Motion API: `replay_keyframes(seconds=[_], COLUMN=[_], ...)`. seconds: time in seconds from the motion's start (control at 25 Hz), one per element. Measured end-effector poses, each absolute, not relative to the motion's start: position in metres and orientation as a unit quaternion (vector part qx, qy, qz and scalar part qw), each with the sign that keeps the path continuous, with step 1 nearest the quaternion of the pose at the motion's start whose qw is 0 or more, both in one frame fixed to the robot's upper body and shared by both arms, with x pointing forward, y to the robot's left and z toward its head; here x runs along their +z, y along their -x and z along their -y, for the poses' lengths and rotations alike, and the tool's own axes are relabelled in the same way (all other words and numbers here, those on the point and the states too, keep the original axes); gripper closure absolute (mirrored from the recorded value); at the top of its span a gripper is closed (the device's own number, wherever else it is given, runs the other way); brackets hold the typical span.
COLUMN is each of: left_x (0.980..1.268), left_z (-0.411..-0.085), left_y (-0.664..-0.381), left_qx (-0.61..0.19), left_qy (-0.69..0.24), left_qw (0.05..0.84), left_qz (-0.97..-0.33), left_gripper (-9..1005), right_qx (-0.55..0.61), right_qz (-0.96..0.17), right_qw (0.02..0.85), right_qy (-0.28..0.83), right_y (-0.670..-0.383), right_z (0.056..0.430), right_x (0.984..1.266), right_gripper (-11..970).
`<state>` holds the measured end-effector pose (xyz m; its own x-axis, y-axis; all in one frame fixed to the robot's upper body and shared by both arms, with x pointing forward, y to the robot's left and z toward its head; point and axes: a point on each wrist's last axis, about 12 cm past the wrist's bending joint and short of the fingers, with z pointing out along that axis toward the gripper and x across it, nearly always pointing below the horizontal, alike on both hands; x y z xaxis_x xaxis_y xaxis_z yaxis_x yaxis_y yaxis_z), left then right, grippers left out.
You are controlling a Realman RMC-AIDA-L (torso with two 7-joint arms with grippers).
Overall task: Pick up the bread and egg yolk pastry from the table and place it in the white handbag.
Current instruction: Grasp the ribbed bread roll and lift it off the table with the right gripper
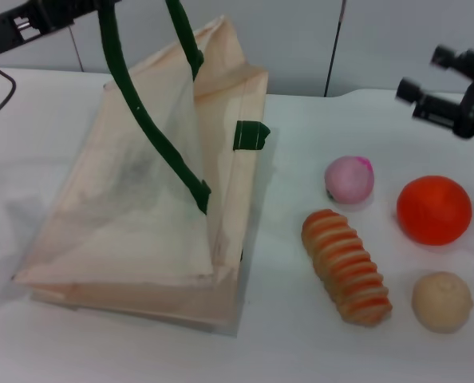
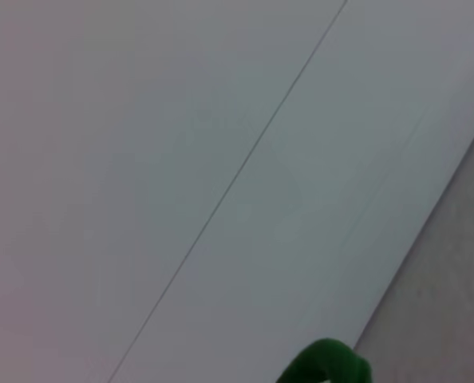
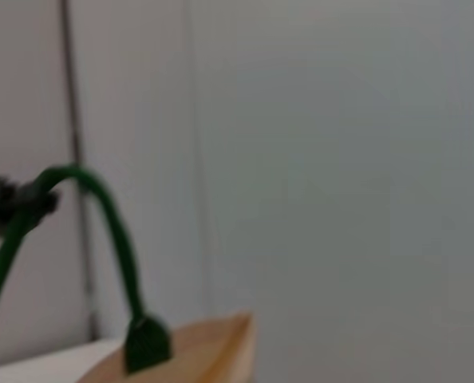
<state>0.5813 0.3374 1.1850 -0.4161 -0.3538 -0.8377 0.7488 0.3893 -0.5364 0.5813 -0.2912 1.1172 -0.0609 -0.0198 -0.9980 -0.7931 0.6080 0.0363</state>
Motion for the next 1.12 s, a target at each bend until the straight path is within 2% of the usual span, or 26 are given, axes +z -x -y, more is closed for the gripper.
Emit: replay_keyframes(seconds=[0.16,0.36,0.52,0.72,1.12], left_x=[1.187,1.186,1.186,1.184,1.182], left_z=[-0.34,-0.345,-0.351,-0.354,-0.36], left_y=[-0.579,-0.575,-0.573,-0.57,-0.566], left_qx=[-0.537,-0.536,-0.534,-0.531,-0.527], left_qy=[-0.151,-0.144,-0.134,-0.13,-0.12], left_qw=[0.529,0.534,0.545,0.55,0.556], left_qz=[-0.639,-0.637,-0.633,-0.631,-0.631], left_gripper=[876,876,876,876,876], right_qx=[0.345,0.35,0.313,0.251,0.166], right_qz=[-0.685,-0.707,-0.739,-0.766,-0.804], right_qw=[0.525,0.471,0.425,0.378,0.294], right_qy=[0.369,0.394,0.42,0.456,0.489], right_y=[-0.575,-0.572,-0.573,-0.559,-0.544], right_z=[0.282,0.273,0.251,0.214,0.178], right_x=[1.124,1.125,1.136,1.147,1.142], right_gripper=[77,78,80,86,96])
